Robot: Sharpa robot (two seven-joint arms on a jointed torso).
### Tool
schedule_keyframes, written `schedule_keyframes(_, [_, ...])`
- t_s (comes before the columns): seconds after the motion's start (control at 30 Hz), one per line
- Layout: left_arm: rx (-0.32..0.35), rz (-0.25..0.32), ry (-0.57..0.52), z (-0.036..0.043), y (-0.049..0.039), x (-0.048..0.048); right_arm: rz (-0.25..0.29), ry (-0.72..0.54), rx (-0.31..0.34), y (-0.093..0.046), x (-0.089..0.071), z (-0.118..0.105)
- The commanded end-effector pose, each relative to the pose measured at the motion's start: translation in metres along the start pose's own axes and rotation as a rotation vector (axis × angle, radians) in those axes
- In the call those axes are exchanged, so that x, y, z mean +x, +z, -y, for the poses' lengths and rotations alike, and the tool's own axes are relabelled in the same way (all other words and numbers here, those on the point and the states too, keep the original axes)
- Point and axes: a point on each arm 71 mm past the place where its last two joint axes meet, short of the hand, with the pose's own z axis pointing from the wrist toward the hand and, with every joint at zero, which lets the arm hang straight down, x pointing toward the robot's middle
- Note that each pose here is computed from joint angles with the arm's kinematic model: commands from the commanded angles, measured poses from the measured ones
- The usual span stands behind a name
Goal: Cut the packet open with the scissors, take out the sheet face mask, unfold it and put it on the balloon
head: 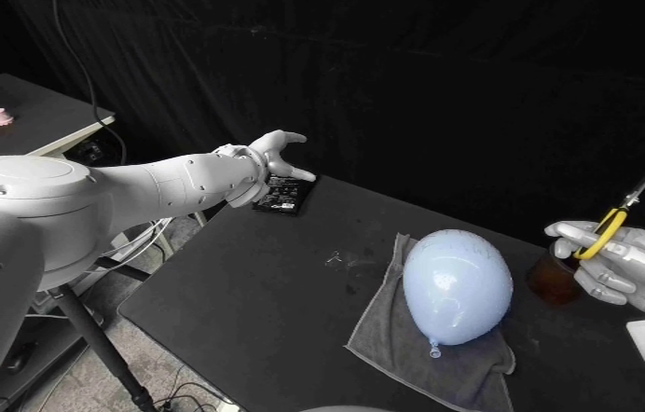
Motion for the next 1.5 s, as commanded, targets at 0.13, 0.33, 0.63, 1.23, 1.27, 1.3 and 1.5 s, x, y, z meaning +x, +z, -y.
schedule_keyframes(0.13, [-0.161,-0.008,0.093,-0.0107,0.0066,0.0058,-0.011,-0.031,-0.010,0.000,0.002,-0.001])
schedule_keyframes(0.33, [-0.236,-0.050,0.161,-0.0136,0.0120,0.0135,-0.010,-0.038,-0.011,-0.001,0.002,-0.001])
schedule_keyframes(0.63, [-0.283,-0.081,0.214,-0.0135,0.0151,0.0203,-0.010,-0.050,-0.013,-0.001,0.002,-0.001])
schedule_keyframes(1.23, [-0.377,-0.099,0.259,-0.0331,0.0026,0.0546,-0.005,-0.063,-0.013,-0.002,0.002,-0.001])
schedule_keyframes(1.27, [-0.378,-0.100,0.258,-0.0328,0.0025,0.0558,-0.005,-0.064,-0.013,-0.002,0.002,-0.001])
schedule_keyframes(1.3, [-0.378,-0.101,0.258,-0.0324,0.0025,0.0568,-0.005,-0.064,-0.014,-0.002,0.002,-0.001])
schedule_keyframes(1.5, [-0.376,-0.112,0.260,-0.0299,0.0027,0.0614,-0.006,-0.067,-0.014,-0.002,0.002,-0.001])
